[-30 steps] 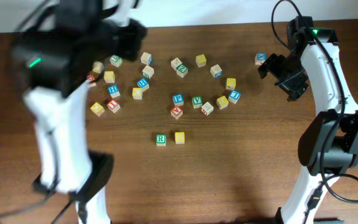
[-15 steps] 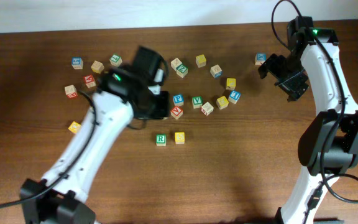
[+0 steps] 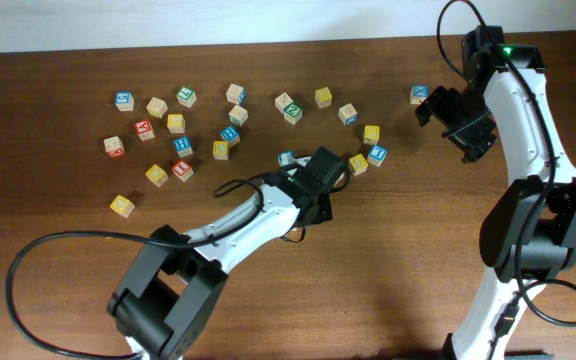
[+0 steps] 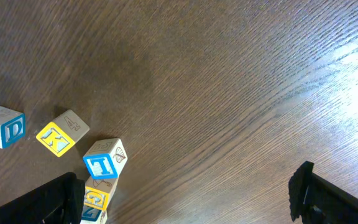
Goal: Spell out RSS
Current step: 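Carry the S block and place it right of the first S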
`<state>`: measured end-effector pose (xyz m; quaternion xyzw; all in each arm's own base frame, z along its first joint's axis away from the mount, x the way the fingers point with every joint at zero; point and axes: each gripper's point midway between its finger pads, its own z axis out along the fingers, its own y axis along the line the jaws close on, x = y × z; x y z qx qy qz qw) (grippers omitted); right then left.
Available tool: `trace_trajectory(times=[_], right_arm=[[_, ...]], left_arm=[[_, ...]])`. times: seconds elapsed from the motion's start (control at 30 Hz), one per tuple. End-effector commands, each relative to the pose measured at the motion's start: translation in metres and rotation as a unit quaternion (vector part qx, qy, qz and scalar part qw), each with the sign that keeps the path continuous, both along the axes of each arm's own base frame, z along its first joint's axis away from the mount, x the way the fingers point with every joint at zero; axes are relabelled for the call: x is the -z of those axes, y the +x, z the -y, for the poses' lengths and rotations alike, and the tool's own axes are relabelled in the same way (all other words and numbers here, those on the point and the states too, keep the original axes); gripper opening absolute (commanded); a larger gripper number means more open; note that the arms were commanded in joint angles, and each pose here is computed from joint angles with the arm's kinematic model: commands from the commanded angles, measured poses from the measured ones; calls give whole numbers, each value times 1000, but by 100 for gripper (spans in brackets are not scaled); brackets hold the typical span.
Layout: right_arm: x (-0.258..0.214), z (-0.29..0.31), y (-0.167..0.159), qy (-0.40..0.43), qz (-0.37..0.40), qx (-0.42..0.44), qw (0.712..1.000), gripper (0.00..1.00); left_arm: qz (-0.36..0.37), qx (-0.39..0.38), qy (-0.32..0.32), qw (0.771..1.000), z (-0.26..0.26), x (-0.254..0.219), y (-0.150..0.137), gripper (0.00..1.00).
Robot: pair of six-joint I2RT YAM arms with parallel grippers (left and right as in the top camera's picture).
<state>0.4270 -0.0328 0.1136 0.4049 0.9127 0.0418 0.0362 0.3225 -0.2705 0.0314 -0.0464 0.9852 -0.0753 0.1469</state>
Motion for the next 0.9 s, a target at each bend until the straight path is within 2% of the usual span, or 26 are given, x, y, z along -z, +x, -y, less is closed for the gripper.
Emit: trace_trajectory(times=[0.0,0.2,0.3,0.5,0.53,0.63,0.73,0.87], right_arm=[[2,-1,-2,0,-4,5,1000,98],[2,-1,-2,0,-4,5,1000,98],[2,-1,-2,0,-4,5,1000,98],[2,-1,-2,0,-4,5,1000,98],[2,-1,-2,0,-4,5,1000,98],[2,-1,-2,0,-4,5,1000,98],[2,-1,-1,0,-4,5,1000,98],[2,-1,-2,0,-4,5,1000,98]], left_arm=[[-1,-20,34,999,-12,16,1,9],[-17,-20,48,999,-19,20,-5,11],[-38,-9,27,999,-11,22,-13,10],[-41,-8,30,999,-11,23,-15,14],[-41,-8,30,999,-11,23,-15,15],[-41,-6,30,999,-10,23,-16,30],[-41,-6,30,999,-10,23,-16,36],[-38,-6,27,999,-9,22,-14,36]])
